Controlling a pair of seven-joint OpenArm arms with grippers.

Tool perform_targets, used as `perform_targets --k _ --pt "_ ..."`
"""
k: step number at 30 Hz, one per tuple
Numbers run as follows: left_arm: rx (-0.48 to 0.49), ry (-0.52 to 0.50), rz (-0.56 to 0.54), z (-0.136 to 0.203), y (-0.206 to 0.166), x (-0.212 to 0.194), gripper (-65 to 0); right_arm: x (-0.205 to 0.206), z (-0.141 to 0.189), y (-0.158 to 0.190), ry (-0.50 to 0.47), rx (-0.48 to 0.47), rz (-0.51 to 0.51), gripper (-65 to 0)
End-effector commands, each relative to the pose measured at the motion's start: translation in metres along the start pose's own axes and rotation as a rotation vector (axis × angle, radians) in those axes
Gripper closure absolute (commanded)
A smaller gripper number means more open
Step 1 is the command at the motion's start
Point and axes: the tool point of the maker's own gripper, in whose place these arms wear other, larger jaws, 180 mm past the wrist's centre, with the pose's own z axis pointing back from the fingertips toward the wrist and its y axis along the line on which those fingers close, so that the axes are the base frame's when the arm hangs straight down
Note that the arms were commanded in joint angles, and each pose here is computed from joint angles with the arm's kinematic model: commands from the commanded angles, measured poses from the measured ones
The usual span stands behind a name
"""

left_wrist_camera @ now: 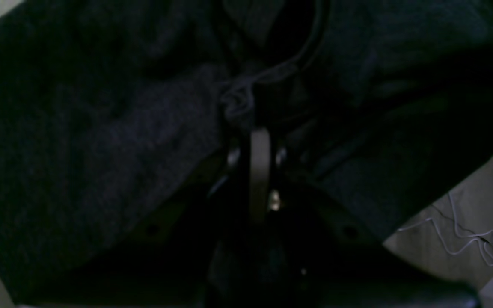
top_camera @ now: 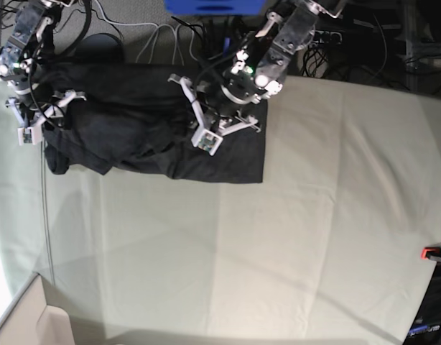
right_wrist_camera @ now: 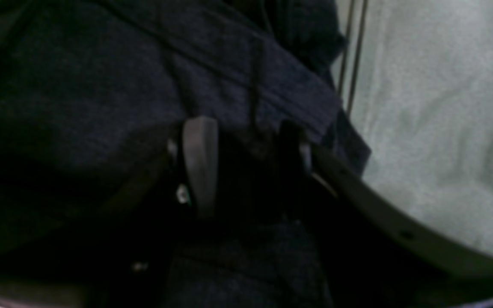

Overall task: Layout the t-shirt on the table in an organized manner, then fold the t-shirt properly
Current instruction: 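Grasp the strip end with the left gripper and fold it toward the right gripper, then release the folded end and lift the left gripper away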

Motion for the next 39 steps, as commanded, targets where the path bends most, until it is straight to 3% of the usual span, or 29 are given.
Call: perform_targets --k 1,8,22,25,29,31,36,39 --pt "-0.032 -0.048 -0.013 0.001 -0.013 0.016 -0.3 0.012 0.003 -0.005 -0.044 -0.009 0.004 -24.4" --pt "-0.170 -0.101 -0.159 0.012 -0.071 0.032 -0.1 0.012 0.003 -0.005 -0.044 -0.009 0.004 -24.4" --pt "-0.254 -0.090 -0.332 0.016 -0.096 0.027 -0.2 0.012 0.003 -0.005 -0.043 -0.009 0.004 -24.4" --pt "-0.253 -0.089 -0.333 0.017 -0.096 0.026 -6.4 0.011 0.003 -0.005 -0.040 -0.009 0.005 -24.4" --pt "-0.255 -0.091 -0.331 0.017 -0.097 0.026 -27.0 0.011 0.003 -0.006 -0.039 -0.010 0.006 -24.6" --pt "-0.261 -0.093 -0.330 0.018 -0.097 0.026 -34.3 0.010 0.004 -0.007 -0.039 -0.014 0.003 -24.8" --pt "-0.242 -0.148 -0.340 0.035 -0.084 0.042 -36.9 0.013 0.006 -0.012 -0.047 -0.028 0.000 -25.6" --pt "-0.159 -0.185 -0.292 0.049 -0.048 0.053 -37.0 0.011 0.016 -0.030 -0.069 -0.092 -0.062 -32.7"
